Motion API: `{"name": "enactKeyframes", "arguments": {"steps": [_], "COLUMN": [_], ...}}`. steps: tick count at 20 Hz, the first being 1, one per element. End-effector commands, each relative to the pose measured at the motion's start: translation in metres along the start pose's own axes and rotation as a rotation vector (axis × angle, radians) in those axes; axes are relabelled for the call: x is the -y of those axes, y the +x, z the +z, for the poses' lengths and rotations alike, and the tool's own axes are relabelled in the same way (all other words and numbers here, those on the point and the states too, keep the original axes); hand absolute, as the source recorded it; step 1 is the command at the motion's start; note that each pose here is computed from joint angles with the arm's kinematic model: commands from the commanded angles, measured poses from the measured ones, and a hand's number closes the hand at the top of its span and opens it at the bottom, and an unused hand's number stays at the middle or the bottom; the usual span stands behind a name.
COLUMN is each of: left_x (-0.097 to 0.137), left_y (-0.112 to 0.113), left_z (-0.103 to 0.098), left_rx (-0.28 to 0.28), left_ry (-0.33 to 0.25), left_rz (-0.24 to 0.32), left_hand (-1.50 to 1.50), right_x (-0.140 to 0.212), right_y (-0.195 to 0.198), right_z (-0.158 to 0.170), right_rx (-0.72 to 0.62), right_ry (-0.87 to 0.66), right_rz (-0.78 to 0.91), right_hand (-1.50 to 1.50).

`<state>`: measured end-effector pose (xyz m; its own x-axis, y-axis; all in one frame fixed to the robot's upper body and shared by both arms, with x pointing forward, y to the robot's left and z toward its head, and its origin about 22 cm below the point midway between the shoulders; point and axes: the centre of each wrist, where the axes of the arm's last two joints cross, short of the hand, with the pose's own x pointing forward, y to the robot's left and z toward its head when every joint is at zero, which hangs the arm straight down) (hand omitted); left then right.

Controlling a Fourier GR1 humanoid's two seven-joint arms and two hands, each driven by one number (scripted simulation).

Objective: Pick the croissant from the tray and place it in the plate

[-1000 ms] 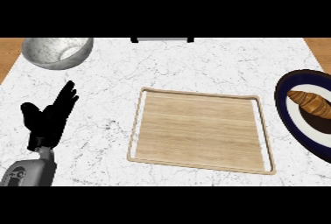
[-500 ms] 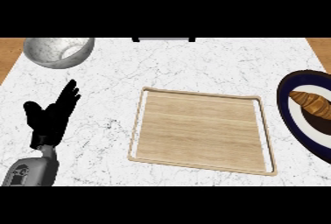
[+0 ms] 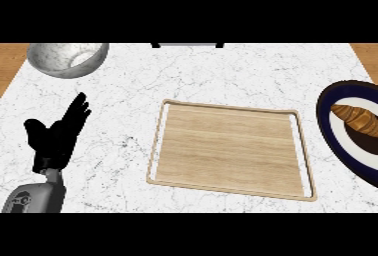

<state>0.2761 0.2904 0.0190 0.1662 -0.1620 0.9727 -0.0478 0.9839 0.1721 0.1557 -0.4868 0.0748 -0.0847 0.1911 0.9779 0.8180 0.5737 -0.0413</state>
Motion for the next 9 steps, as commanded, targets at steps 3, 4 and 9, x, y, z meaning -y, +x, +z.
{"name": "enactKeyframes", "arguments": {"steps": [3, 4, 9], "left_x": [0.007, 0.019, 0.000], "left_y": [-0.010, -0.002, -0.004], "left_z": [0.006, -0.016, -0.004], "left_rx": [0.000, 0.002, 0.004], "left_ry": [-0.008, 0.015, 0.009], "left_rz": [0.009, 0.002, -0.005], "left_hand": [0.00, 0.00, 0.00], "right_x": [0.009, 0.027, 0.038], "right_y": [-0.019, -0.025, -0.024], "right_z": [0.017, 0.011, 0.008], "right_rx": [-0.028, -0.031, -0.043], "right_ry": [0.001, -0.014, -0.006], "right_rz": [0.053, 0.041, 0.069], "right_hand": [-1.50, -1.50, -1.50]}}
